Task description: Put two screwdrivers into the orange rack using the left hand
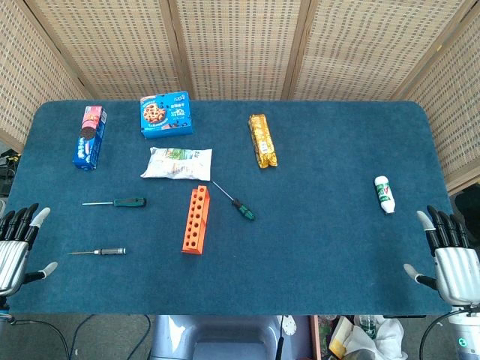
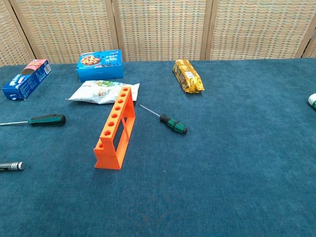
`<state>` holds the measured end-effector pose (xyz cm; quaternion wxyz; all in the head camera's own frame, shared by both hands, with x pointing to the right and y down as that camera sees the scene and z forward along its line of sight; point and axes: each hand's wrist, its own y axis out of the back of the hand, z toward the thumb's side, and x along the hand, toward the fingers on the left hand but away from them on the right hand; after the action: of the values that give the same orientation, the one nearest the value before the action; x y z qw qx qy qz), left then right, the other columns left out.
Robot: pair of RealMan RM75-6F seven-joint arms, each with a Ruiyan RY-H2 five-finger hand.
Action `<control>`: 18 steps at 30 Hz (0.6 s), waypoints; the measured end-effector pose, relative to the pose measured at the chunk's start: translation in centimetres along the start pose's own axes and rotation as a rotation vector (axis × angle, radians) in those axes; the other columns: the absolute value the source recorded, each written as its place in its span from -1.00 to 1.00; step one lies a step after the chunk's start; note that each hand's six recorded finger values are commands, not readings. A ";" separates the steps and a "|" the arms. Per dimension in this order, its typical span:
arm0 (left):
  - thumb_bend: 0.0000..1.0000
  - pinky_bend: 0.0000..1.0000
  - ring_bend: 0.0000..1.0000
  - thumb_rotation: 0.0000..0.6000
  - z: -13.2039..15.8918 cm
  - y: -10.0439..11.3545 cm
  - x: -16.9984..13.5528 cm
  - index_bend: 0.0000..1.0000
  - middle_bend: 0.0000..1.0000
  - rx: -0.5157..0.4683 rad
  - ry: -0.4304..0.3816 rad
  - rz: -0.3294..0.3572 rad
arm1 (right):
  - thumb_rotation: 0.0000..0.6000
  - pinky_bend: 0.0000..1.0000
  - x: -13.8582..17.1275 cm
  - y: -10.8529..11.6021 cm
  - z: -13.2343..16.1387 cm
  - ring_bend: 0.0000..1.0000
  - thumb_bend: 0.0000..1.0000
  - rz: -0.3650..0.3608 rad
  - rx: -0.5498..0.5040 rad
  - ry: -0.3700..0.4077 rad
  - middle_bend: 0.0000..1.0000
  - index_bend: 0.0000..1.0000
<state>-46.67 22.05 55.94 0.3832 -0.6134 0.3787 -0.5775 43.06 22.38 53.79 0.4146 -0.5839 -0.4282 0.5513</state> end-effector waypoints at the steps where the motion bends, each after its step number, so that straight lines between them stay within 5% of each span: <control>1: -1.00 -1.00 -1.00 1.00 0.0 0.0 0.0 -1.00 -1.00 0.000 -0.001 -0.002 | 1.00 -1.00 0.0 0.0 0.0 -1.00 -1.00 0.000 0.000 0.000 -1.00 -1.00; 9: -1.00 -1.00 -1.00 1.00 0.6 -1.4 1.0 -0.98 -1.00 0.010 -0.041 -0.034 | 1.00 -1.00 0.0 -0.2 0.1 -1.00 -1.00 0.012 -0.007 -0.004 -1.00 -1.00; 14: -1.00 -1.00 -1.00 1.00 1.3 -3.7 2.1 -0.40 -1.00 -0.018 -0.063 -0.120 | 1.00 -1.00 -0.1 -0.3 0.0 -1.00 -1.00 0.018 -0.010 -0.006 -1.00 -1.00; 18: -0.98 -1.00 -1.00 1.00 2.4 -6.5 3.3 -0.22 -1.00 -0.047 -0.077 -0.223 | 1.00 -1.00 -0.3 -0.3 0.0 -1.00 -1.00 0.027 -0.020 -0.006 -1.00 -1.00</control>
<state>-43.96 21.88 63.14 0.3163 -0.6821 0.3068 -0.5835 43.09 22.16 54.16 0.3999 -0.5919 -0.4271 0.5543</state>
